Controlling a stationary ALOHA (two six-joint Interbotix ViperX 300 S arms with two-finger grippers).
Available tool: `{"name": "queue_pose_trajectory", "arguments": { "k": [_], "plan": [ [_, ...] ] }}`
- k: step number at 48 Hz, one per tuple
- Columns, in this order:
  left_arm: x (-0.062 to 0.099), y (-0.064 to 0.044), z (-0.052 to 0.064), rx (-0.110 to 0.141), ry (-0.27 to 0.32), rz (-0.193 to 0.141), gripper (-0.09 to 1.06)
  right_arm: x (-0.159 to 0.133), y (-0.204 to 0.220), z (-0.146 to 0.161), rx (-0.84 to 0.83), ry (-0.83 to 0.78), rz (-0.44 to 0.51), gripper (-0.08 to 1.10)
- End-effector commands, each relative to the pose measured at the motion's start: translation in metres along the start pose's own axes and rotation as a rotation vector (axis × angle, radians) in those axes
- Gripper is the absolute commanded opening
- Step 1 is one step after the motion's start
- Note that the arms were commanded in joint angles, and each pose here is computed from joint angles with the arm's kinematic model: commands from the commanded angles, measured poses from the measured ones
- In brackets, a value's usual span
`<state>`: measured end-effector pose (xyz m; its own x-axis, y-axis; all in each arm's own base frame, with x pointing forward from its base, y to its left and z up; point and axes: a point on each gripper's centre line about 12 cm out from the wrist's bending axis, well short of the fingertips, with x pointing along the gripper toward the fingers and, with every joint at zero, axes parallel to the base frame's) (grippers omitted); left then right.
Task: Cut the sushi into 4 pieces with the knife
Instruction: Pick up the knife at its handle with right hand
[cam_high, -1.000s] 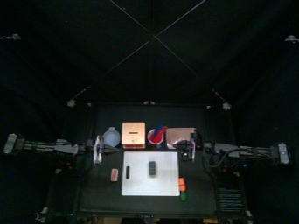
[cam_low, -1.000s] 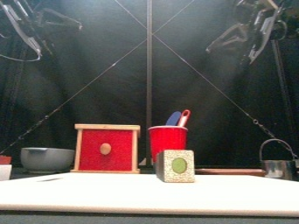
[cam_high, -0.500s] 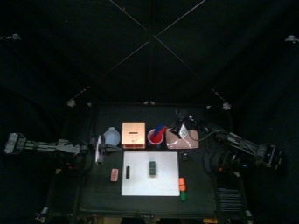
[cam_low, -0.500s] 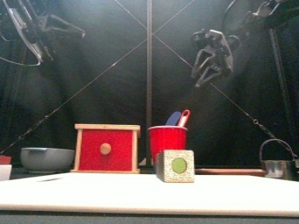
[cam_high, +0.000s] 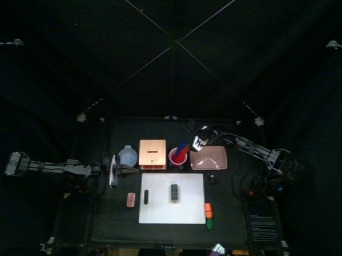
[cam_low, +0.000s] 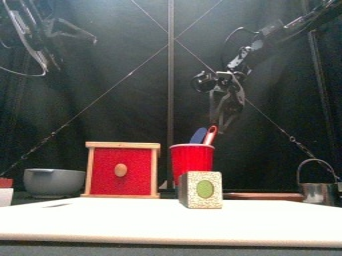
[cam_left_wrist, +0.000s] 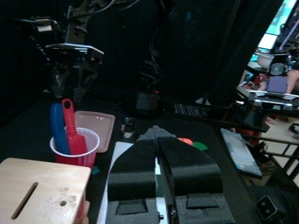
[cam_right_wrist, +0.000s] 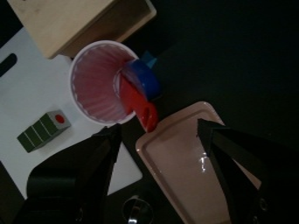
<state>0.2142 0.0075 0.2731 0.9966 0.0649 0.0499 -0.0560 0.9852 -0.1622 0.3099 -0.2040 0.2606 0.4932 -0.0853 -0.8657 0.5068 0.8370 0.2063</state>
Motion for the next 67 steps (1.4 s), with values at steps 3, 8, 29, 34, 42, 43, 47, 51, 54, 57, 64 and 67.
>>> {"name": "queue_pose_trajectory", "arguments": {
  "k": [3,8,29,34,42,43,47,51,54,57,64,67],
  "plan": [
    [0.001,0.001,0.002,-0.015,-0.011,0.009,0.31,0.002,0.002,0.016,-0.003,-0.001,0.037,0.98],
    [0.0,0.002,0.0,-0.025,-0.005,0.015,0.31,0.013,0.002,0.019,0.005,0.025,0.051,0.98],
    [-0.001,0.003,-0.004,-0.03,0.004,0.019,0.31,0.033,0.006,0.016,-0.009,0.079,0.059,0.97],
    [-0.001,0.003,-0.005,-0.03,0.007,0.019,0.31,0.034,0.008,0.016,-0.015,0.082,0.059,0.94],
    [-0.001,0.003,-0.005,-0.028,0.007,0.019,0.31,0.035,0.008,0.015,-0.016,0.087,0.058,0.79],
    [-0.001,0.003,-0.005,-0.03,0.007,0.018,0.31,0.035,0.008,0.015,-0.016,0.087,0.058,0.77],
    [-0.001,0.003,-0.005,-0.03,0.007,0.019,0.31,0.036,0.007,0.016,-0.015,0.086,0.058,0.63],
    [-0.001,0.003,-0.005,-0.03,0.007,0.019,0.31,0.036,0.007,0.016,-0.015,0.087,0.058,0.51],
    [-0.001,0.003,-0.005,-0.03,0.009,0.018,0.31,0.036,0.008,0.016,-0.015,0.092,0.059,0.42],
    [-0.001,0.003,-0.005,-0.028,0.007,0.019,0.31,0.035,0.008,0.017,-0.016,0.093,0.061,0.34],
    [-0.001,0.004,-0.005,-0.028,0.006,0.02,0.31,0.029,0.011,0.022,-0.017,0.094,0.072,0.16],
    [-0.001,0.003,-0.005,-0.028,0.007,0.019,0.31,0.024,0.012,0.025,-0.02,0.1,0.077,0.11]
  ]
}}
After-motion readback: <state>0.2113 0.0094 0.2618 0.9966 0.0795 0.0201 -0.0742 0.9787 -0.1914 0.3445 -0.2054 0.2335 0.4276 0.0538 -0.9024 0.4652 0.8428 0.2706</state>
